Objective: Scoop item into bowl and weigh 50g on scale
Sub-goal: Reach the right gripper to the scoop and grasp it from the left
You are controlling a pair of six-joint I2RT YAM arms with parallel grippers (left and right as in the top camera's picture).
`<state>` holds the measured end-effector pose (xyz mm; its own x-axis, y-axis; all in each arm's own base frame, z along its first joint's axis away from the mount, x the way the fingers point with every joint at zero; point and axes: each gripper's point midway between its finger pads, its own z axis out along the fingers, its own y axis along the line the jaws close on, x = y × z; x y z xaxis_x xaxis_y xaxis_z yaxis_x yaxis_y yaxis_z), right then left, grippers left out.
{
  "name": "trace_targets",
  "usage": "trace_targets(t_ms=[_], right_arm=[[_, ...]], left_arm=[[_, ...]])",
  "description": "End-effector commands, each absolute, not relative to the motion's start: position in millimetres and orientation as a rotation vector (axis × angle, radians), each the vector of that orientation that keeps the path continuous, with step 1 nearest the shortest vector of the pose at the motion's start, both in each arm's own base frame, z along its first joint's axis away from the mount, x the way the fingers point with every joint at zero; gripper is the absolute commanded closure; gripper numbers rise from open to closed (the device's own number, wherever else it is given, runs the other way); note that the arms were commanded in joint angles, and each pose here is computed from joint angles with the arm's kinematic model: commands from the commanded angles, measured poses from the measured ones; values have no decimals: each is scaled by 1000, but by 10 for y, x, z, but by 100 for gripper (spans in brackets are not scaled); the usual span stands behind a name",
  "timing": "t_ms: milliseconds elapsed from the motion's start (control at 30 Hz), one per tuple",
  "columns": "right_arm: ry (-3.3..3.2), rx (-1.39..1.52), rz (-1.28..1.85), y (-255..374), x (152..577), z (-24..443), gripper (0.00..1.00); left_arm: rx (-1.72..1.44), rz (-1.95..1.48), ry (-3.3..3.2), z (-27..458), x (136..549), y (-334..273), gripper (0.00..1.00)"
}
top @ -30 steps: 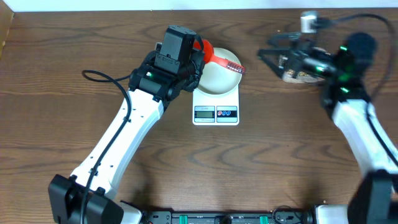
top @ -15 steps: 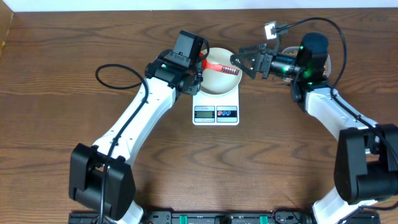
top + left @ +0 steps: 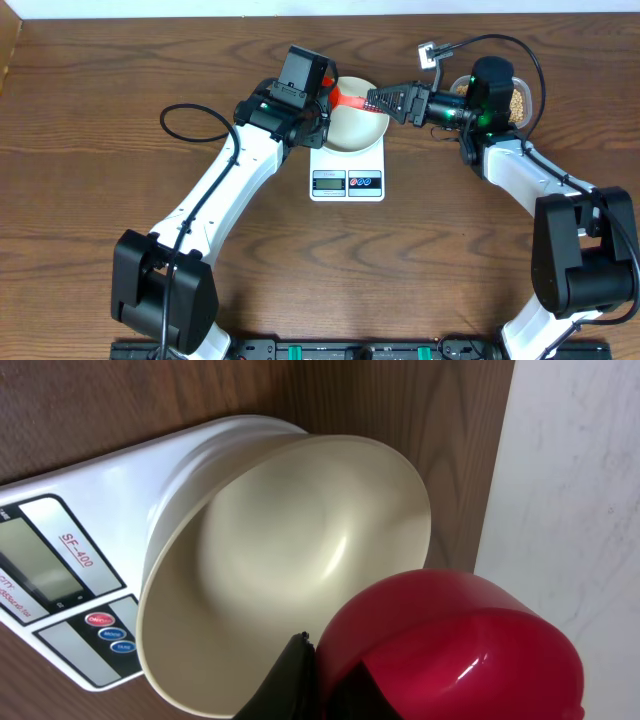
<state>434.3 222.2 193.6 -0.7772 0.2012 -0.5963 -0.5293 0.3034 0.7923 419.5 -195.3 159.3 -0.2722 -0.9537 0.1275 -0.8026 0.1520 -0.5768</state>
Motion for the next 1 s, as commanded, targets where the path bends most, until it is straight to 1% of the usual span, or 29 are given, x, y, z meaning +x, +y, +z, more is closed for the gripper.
trace_targets(t_ms=[0,133,200,333,600,700,833,933,967], right_arm=[[1953,-329,1550,2397,4291,1994,43],[1957,-353,1564,2510,4230,1993,51],[1961,-350,1561,2541,4226,1984,58],[1961,-347,1558,2537,4232,1983,66],[1965,-340,1564,2539,4230,1983,73],[1965,-340,1564,2539,4230,1983,78],[1965,-339,1564,2538,4231,1983,87],[1965,-340,1564,2539,4230,1983,97],[1965,-340,1564,2539,4230,1983,99]], left_arm=[[-1696,-823,2167,1629,4176,-1970,93],[-1690,-848,2195,1632,4154,-2019,93],[-1684,-854,2205,1633,4148,-2031,93],[-1646,-849,2228,1633,4145,-2036,93],[-1643,-851,2232,1633,4142,-2041,93],[-1634,-849,2236,1633,4142,-2041,93],[-1634,-849,2237,1632,4141,-2041,93],[-1634,-849,2237,1632,4141,-2041,92],[-1634,-848,2237,1632,4141,-2040,92]])
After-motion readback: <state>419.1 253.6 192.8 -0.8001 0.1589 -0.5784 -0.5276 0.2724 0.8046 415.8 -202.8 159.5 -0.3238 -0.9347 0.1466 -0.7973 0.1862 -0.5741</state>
